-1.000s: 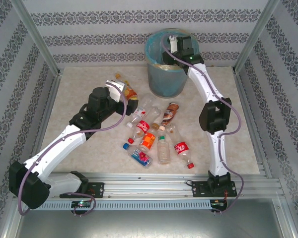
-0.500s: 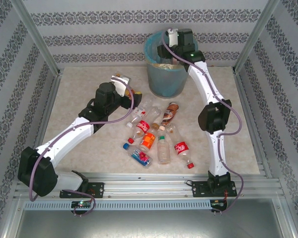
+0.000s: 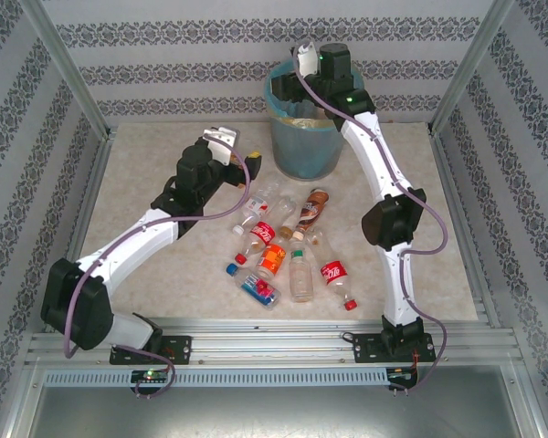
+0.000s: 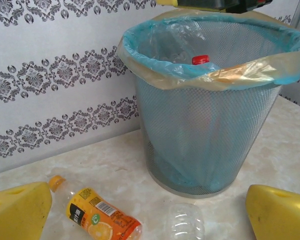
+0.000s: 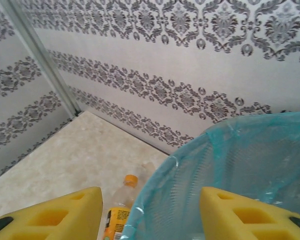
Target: Put the plastic bottles in the bin
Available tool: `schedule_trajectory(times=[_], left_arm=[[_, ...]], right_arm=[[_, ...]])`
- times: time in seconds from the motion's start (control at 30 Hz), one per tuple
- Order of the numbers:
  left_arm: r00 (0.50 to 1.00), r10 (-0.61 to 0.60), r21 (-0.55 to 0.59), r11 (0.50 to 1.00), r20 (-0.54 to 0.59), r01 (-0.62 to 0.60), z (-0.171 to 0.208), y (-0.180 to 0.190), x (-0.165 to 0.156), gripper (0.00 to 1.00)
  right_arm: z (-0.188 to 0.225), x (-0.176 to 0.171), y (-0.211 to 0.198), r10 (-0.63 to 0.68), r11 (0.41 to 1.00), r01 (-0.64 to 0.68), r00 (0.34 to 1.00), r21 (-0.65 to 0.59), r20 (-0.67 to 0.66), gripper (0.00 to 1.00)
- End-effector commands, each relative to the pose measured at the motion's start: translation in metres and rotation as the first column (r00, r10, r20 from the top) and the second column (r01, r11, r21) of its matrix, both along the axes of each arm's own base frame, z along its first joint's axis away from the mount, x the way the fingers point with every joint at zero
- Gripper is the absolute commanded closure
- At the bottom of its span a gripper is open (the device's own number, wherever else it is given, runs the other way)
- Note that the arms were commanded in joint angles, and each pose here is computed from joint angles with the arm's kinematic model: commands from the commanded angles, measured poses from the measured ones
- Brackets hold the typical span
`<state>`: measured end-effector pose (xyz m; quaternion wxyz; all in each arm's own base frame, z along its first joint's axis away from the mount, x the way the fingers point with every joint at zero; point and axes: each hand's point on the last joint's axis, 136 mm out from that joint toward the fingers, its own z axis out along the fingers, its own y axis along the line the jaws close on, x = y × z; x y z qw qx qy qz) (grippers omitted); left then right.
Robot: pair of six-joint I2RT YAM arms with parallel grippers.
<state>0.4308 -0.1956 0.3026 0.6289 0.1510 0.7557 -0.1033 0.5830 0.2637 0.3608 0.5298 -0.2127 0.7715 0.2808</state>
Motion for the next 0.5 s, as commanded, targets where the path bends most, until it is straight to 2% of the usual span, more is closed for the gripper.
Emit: schedule_trajectory(times=[0.0,0.23,0.47], left_arm=[[0.996,0.024,-0.031,0.999,0.086,-0.021,0.028,0.001,0.015,0.0],[0.997,0.039,-0.043,0.998,0.066,-0.036,0.018,-0.001,0.027,0.0],[0.998,0.038,-0.051,0.998,0.044,-0.035,0.013,-0.002,0.033,0.0]], right_arm=[[0.038,-0.019,0.005,0.07,0.995,-0.073,0.996,0.067,0.049,0.47],[0.082,-0.036,-0.002,0.079,0.993,-0.091,0.984,0.072,0.157,0.45],[0.109,-0.063,0.0,0.13,0.983,-0.15,0.976,0.105,0.176,0.43]])
